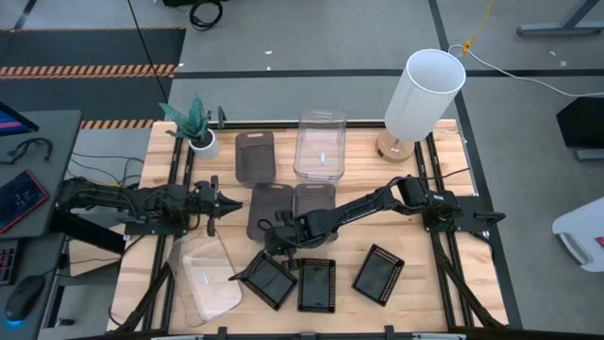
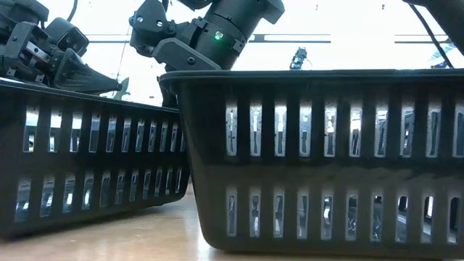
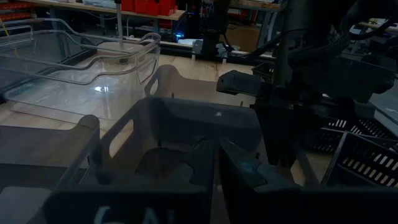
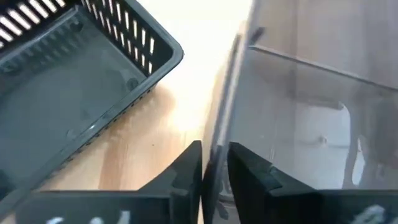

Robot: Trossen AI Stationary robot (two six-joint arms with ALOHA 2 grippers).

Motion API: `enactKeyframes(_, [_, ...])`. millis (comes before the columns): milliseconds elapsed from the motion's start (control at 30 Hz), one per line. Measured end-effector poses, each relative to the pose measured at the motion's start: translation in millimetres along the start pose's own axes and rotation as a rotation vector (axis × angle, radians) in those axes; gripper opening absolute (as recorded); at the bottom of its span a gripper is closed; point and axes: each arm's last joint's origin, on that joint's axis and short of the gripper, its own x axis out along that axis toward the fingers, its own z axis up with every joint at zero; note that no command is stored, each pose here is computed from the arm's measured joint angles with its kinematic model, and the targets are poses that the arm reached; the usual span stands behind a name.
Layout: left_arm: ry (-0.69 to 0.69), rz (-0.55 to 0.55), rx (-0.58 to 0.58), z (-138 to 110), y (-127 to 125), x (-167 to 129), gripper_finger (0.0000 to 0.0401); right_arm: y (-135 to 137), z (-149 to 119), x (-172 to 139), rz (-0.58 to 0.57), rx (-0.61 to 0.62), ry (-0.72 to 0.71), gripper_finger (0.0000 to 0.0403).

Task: Stack baskets by color
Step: Stack the left transparent black bin on top of the right transparent black bin

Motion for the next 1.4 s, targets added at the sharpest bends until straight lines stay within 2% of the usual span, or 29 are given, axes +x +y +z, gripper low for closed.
enactKeyframes(200, [0.000,0.000,0.000,0,0,0,0.0035,0,0,-2,0.023,-0.033,0.019,0.0038])
enactKeyframes(400, [-0.001,0.000,0.000,0,0,0,0.0033,-2,13,-20,0.039,-0.059,0.046,0.0007])
enactKeyframes(600, [0.000,0.000,0.000,0,0,0,0.0026,-6,26,-41,0.038,-0.061,0.063,0.0011])
enactKeyframes(967, [0.000,0.001,0.000,0,0,0,0.0036,-10,41,-94,-0.002,0.045,0.152,0.0011])
enactKeyframes(1400, [0.000,0.000,0.000,0,0,0,0.0035,21,18,-121,-0.088,0.054,0.388,0.0011])
